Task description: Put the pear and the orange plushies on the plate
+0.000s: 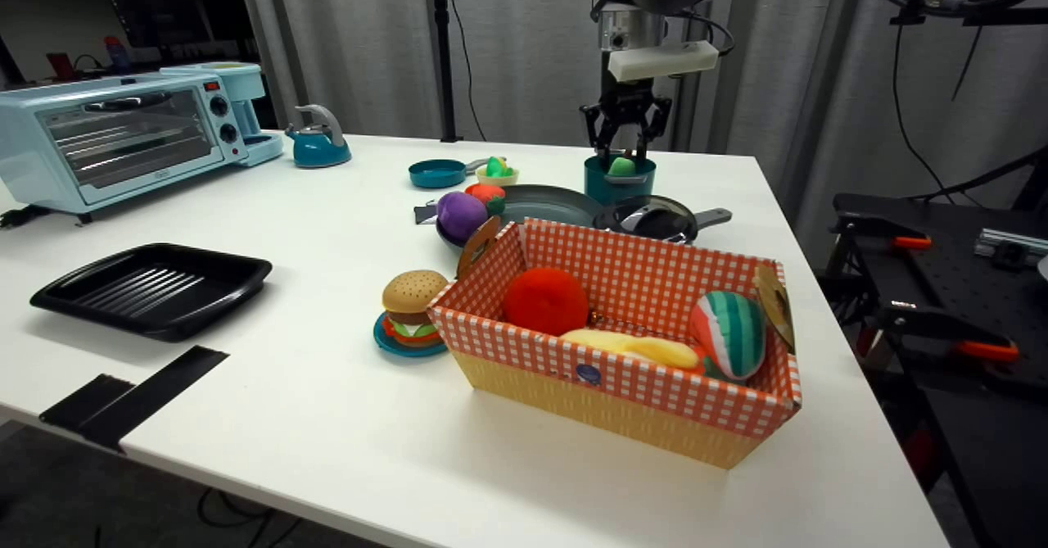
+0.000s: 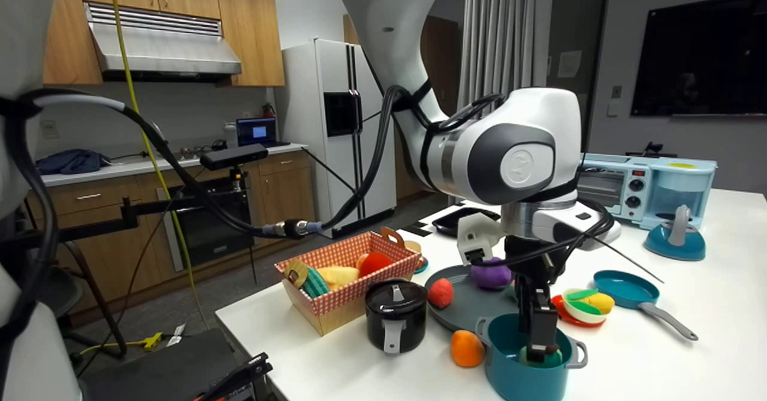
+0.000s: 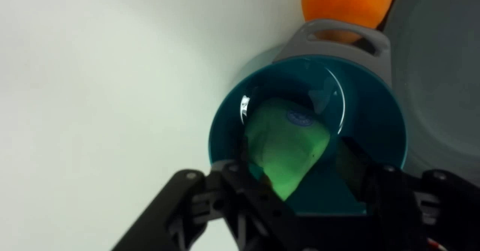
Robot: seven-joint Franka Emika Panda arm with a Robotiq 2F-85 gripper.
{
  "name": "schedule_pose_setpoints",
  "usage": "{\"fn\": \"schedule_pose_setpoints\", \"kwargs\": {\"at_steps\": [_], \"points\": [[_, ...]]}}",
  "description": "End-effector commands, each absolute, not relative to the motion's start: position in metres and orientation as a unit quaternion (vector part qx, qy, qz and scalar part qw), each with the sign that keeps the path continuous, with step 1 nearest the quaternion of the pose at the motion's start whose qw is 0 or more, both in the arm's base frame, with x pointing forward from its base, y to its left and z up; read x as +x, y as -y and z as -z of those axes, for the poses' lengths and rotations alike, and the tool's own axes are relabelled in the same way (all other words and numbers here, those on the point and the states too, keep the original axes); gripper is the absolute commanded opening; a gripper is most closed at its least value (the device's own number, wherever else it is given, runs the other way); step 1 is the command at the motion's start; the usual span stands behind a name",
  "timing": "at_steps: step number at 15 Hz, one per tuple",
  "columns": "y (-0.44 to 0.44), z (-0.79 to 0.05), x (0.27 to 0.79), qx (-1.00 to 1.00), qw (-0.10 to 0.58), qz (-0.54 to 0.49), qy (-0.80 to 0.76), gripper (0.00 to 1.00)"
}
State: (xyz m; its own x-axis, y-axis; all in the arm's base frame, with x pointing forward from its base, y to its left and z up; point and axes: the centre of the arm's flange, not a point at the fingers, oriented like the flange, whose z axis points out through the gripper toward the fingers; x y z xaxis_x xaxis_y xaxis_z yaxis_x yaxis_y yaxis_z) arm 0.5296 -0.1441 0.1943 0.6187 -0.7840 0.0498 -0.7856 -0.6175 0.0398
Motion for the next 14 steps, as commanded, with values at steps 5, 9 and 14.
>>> {"fn": "schedule_pose_setpoints", "kwargs": {"at_steps": [5, 9, 14], "points": [[0.158, -0.182, 0.539, 0.895, 0.028, -0.023, 0.444, 0.71], [0.167, -0.183, 0.54, 0.895, 0.034, -0.026, 0.443, 0.49], [0.174, -0.185, 0.54, 0.897, 0.04, -0.029, 0.438, 0.16]]}}
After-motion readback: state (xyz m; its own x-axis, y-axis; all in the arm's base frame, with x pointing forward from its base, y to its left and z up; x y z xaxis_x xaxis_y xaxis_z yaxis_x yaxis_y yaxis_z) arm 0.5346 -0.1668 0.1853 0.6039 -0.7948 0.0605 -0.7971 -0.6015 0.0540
